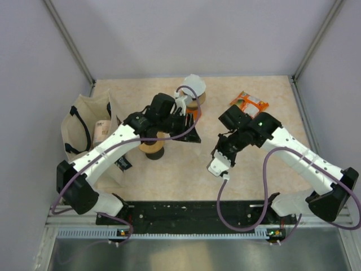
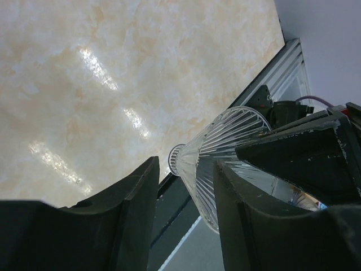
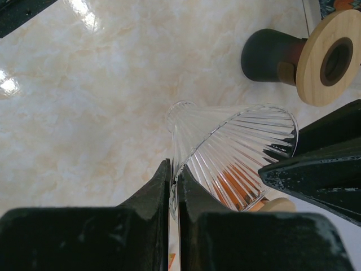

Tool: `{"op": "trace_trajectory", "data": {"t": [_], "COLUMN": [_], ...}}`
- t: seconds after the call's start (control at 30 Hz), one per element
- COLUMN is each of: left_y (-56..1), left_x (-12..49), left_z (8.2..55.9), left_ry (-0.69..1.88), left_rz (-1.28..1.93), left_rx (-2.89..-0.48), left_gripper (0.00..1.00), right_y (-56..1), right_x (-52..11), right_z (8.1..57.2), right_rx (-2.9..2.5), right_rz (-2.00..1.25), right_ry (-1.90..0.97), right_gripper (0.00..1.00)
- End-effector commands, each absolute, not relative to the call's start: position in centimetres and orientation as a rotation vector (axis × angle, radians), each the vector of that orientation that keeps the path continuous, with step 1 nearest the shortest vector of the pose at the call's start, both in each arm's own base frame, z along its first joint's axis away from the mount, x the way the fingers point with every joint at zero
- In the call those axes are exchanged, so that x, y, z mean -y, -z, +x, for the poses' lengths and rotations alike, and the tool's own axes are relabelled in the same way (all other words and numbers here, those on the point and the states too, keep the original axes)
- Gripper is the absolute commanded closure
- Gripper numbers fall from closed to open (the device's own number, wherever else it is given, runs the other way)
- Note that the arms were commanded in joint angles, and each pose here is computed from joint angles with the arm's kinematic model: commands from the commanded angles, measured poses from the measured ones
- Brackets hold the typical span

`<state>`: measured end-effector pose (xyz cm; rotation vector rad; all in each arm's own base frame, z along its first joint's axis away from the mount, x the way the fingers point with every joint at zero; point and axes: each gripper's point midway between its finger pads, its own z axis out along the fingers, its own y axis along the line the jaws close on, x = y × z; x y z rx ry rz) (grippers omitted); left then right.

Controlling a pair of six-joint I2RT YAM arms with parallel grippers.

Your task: Place the coffee filter in the dripper

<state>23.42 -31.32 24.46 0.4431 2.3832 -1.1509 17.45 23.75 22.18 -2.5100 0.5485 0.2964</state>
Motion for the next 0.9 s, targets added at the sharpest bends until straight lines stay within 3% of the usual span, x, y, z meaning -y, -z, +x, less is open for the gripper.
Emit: {"op": "trace_trajectory", "data": {"t": [0.0, 0.1, 0.23, 0.47, 0.6, 0.67, 0.83, 0.87], "left_y": [-24.7, -24.0, -23.8, -23.4, -23.0, -23.0, -23.5, -23.7], "left_x": [31.3, 31.5, 32.1, 32.8, 33.0, 33.1, 32.7, 32.4], "left_z": [23.1, 23.1, 22.9, 21.7, 21.0, 20.7, 21.6, 22.0], "left_ry": [1.049, 1.002, 0.996, 0.97, 0.99, 1.005, 0.964, 0.938], "left_rz": [0.461, 0.482, 0.508, 0.625, 0.653, 0.663, 0.615, 0.59], "left_rx": [-2.446, -2.485, -2.494, -2.521, -2.563, -2.568, -2.519, -2.505], "left_gripper": [0.58, 0.65, 0.9, 0.87, 0.91, 1.0, 1.0, 1.0], "right_y": [-23.8, -23.9, -23.8, -24.1, -24.3, -24.3, -24.3, -24.3], "right_x": [-24.9, -25.0, -25.1, -24.9, -24.8, -24.7, -24.4, -24.4], "right_z": [18.2, 18.6, 19.0, 19.6, 19.5, 19.6, 19.5, 19.5], "right_rx": [-0.512, -0.513, -0.537, -0.541, -0.517, -0.506, -0.491, -0.484], "right_rz": [-2.49, -2.49, -2.487, -2.48, -2.479, -2.472, -2.456, -2.45], "right_ry": [-0.223, -0.199, -0.182, -0.131, -0.118, -0.101, -0.065, -0.061], "right_gripper": [1.0, 1.0, 1.0, 1.0, 1.0, 1.0, 1.0, 0.88]}}
